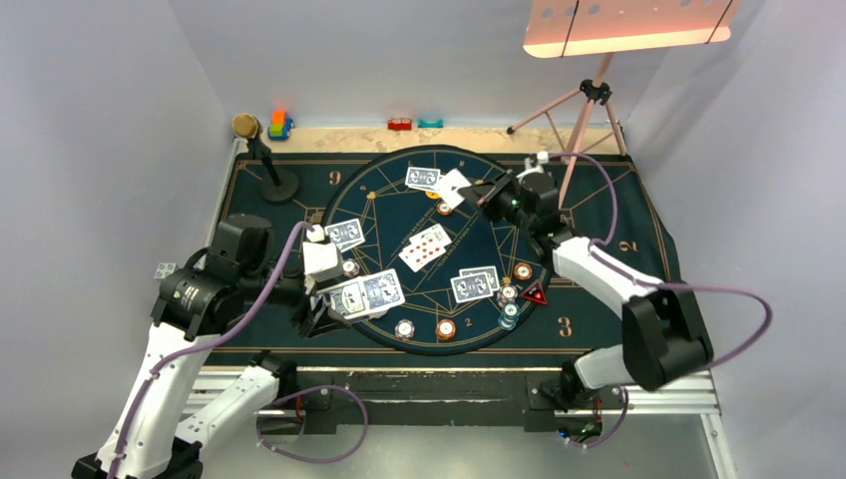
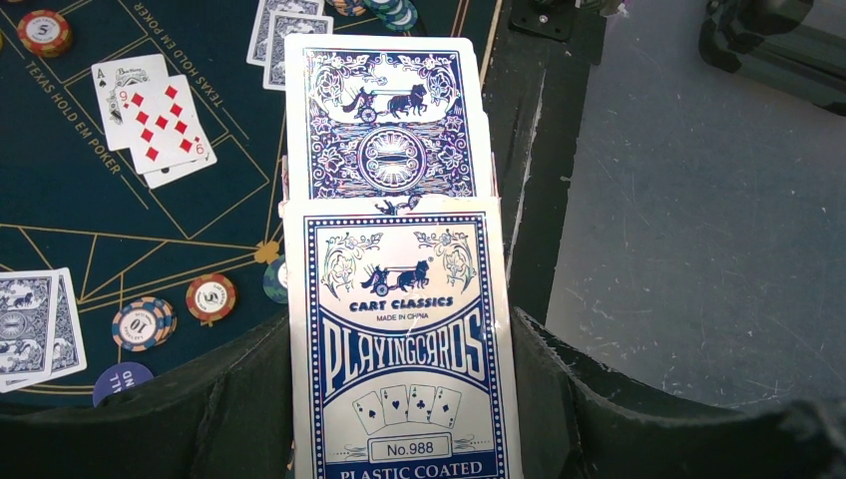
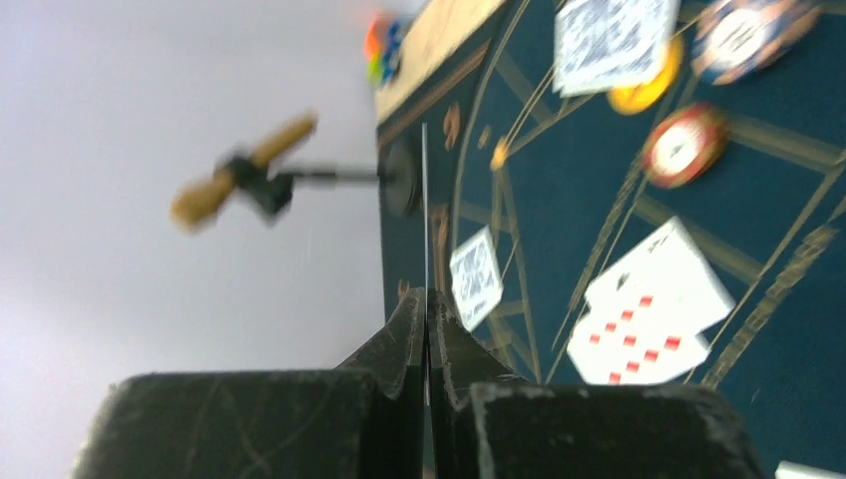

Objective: Distribute texas hold em gaming equipment

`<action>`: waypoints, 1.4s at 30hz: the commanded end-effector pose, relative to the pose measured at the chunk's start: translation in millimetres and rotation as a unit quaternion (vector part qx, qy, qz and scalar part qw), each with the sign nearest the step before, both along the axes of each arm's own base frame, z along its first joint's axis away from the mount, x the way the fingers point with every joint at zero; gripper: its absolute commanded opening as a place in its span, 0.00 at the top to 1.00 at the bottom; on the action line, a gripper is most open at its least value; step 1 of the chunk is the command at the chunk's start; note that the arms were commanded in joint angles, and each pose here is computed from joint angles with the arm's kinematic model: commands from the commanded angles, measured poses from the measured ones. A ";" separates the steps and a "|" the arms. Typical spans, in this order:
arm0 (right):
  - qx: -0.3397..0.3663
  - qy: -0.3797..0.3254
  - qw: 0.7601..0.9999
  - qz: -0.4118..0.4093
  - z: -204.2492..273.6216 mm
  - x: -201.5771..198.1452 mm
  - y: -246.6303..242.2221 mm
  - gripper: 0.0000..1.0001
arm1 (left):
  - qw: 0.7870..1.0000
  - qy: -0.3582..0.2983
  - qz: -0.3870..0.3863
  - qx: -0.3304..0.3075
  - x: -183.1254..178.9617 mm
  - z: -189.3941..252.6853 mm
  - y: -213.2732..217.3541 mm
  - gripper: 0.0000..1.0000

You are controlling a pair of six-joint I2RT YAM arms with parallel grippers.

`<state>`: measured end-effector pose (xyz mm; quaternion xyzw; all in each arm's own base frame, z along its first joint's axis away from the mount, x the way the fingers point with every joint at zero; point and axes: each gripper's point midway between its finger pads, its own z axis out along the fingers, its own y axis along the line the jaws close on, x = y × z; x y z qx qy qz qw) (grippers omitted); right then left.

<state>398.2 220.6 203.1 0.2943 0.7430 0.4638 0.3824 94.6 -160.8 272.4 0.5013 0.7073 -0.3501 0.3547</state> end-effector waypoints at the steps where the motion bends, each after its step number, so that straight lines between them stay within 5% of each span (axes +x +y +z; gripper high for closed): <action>1: -0.060 -0.045 0.972 0.224 2.6 -97.8 57.1 1.00 | 0.999 -0.032 0.000 -0.024 4.2 19.9 -3.7 1.00; 7: -0.079 -0.050 0.907 0.411 -16.2 -214.4 94.3 1.00 | 0.999 -0.030 0.000 -0.029 6.4 21.3 -5.8 1.00; 17: -0.161 0.002 0.834 0.528 -70.8 -295.4 95.5 1.00 | 0.999 -0.025 0.001 -0.027 8.3 18.9 -6.4 1.00; 22: -0.204 0.042 0.812 0.545 -102.4 -308.1 85.1 0.68 | 0.999 -0.023 -0.001 -0.029 10.2 19.7 -8.2 1.00; 26: -0.232 0.036 0.811 0.535 -96.2 -302.7 78.4 0.46 | 0.999 -0.022 -0.001 -0.027 10.3 19.0 -7.7 1.00; 33: -0.298 -0.036 0.856 0.422 -19.0 -253.3 54.9 0.32 | 0.999 -0.021 -0.005 -0.029 9.9 17.6 -8.7 1.00; 38: -0.255 -0.100 0.889 0.367 52.1 -228.5 38.2 0.22 | 0.999 -0.017 -0.004 -0.033 9.5 17.8 -9.7 1.00; 42: -0.156 -0.152 0.881 0.419 97.7 -242.8 53.6 0.14 | 0.999 -0.015 -0.008 -0.036 10.8 17.2 -11.4 1.00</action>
